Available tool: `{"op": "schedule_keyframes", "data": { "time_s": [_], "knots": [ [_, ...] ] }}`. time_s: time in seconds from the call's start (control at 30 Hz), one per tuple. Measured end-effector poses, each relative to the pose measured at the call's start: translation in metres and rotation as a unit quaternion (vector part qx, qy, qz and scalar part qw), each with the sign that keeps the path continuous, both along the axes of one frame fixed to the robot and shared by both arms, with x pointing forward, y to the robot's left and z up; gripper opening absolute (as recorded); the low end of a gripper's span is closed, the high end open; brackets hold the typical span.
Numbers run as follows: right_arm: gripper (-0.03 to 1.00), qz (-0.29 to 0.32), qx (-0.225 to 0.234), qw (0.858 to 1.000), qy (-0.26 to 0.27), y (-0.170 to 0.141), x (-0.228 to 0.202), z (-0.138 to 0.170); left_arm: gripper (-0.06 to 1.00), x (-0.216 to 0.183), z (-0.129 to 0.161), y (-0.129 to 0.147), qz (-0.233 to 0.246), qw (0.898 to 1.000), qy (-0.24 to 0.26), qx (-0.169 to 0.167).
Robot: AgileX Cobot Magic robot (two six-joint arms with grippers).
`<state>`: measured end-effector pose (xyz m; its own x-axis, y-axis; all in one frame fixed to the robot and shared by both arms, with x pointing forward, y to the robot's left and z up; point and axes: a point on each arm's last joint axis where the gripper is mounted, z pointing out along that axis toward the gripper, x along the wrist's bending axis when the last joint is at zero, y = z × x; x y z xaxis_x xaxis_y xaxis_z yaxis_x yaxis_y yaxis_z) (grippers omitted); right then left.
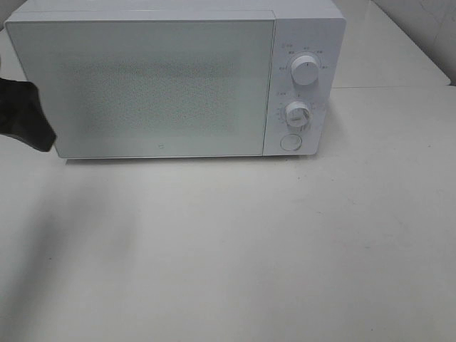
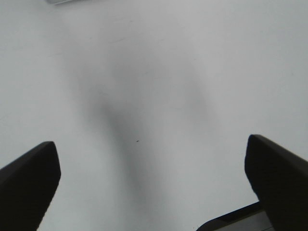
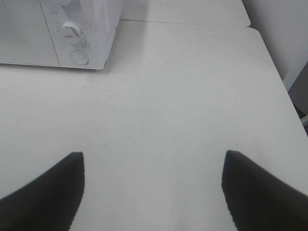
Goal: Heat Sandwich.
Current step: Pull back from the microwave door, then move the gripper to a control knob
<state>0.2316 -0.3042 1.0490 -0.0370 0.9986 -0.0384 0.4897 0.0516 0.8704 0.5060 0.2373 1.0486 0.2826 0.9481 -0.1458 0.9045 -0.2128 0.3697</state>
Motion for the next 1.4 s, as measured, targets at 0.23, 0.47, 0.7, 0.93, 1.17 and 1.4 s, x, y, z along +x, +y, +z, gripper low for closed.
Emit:
{"op": "schedule_keyframes", "data": {
  "time_s": [0.23, 0.47, 0.7, 0.93, 1.17, 1.4],
  "knots": [
    [0.76, 0.0, 0.0, 1.0, 0.0, 0.0, 0.0, 0.0, 0.99, -0.014, 0.017, 0.044, 0.086, 0.996, 0.009, 0.02],
    [0.76, 0.0, 0.0, 1.0, 0.0, 0.0, 0.0, 0.0, 0.99, -0.042, 0.024, 0.066, 0.136, 0.99, 0.009, 0.035],
    [0.76, 0.0, 0.0, 1.0, 0.0, 0.0, 0.0, 0.0, 0.99, -0.086, 0.025, 0.065, 0.134, 0.99, 0.017, 0.04],
    [0.76, 0.0, 0.0, 1.0, 0.0, 0.0, 0.0, 0.0, 0.99, -0.129, 0.028, 0.067, 0.147, 0.987, -0.026, 0.057],
    [0.76, 0.0, 0.0, 1.0, 0.0, 0.0, 0.0, 0.0, 0.99, -0.181, 0.017, 0.067, 0.154, 0.982, -0.086, 0.062],
    [0.76, 0.0, 0.0, 1.0, 0.0, 0.0, 0.0, 0.0, 0.99, -0.213, 0.01, 0.065, 0.158, 0.974, -0.153, 0.055]
  ]
}}
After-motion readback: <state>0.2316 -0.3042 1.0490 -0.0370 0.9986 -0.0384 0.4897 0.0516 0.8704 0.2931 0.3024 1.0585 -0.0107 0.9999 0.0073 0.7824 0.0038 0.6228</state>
